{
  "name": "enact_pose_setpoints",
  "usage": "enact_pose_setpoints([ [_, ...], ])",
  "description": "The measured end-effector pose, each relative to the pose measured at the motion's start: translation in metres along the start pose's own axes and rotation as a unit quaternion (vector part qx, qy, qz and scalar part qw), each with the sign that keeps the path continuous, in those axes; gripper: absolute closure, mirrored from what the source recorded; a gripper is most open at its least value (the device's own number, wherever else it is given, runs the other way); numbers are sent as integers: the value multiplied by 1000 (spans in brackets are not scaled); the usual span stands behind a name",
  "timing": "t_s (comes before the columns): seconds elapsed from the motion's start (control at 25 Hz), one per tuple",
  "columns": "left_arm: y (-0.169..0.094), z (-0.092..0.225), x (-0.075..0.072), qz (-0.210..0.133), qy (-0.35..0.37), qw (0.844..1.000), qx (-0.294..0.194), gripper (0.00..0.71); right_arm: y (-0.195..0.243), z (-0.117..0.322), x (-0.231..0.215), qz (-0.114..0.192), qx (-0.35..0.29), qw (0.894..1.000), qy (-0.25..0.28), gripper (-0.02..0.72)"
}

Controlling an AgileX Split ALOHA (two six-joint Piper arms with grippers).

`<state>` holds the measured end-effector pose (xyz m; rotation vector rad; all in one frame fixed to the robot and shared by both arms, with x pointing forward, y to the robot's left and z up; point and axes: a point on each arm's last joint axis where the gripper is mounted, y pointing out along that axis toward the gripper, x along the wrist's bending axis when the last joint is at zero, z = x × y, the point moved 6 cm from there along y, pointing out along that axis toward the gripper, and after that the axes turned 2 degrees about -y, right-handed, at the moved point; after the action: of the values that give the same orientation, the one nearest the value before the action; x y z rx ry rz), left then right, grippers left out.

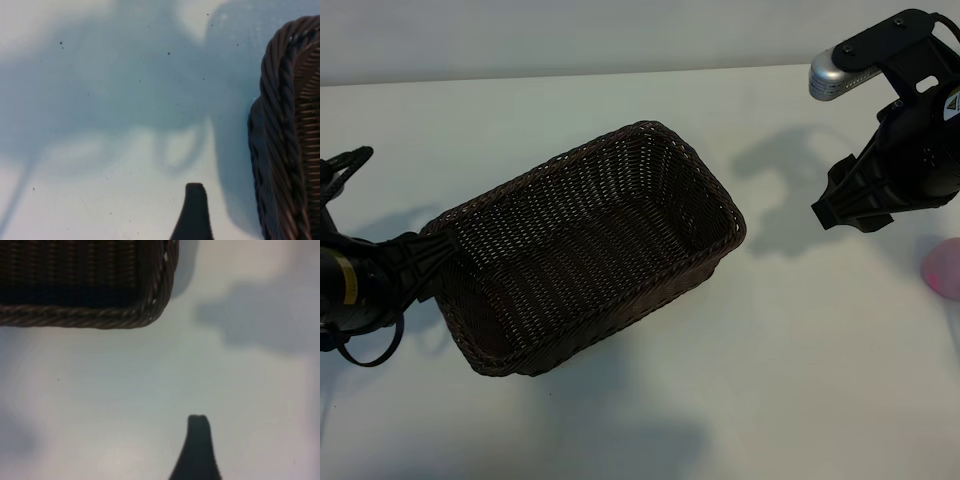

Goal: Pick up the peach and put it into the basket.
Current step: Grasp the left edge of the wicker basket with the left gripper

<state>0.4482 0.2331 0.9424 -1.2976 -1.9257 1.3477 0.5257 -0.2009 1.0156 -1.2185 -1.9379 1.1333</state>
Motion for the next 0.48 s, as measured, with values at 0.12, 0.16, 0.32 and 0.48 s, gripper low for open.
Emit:
enact_pose_setpoints([
  [0.12,9,2,-2,-10,7,1000,9,95,0,0,0,0,0,1000,0,144],
  [0.16,12,3,-3,-12,8,1000,12,95,0,0,0,0,1,1000,0,144],
  [0.32,26,7,-8,-18,12,999,24,95,0,1,0,0,2,1000,0,144],
  [0.48,38,0,-7,-18,-11,999,26,95,0,1,0,-1,4,1000,0,144],
])
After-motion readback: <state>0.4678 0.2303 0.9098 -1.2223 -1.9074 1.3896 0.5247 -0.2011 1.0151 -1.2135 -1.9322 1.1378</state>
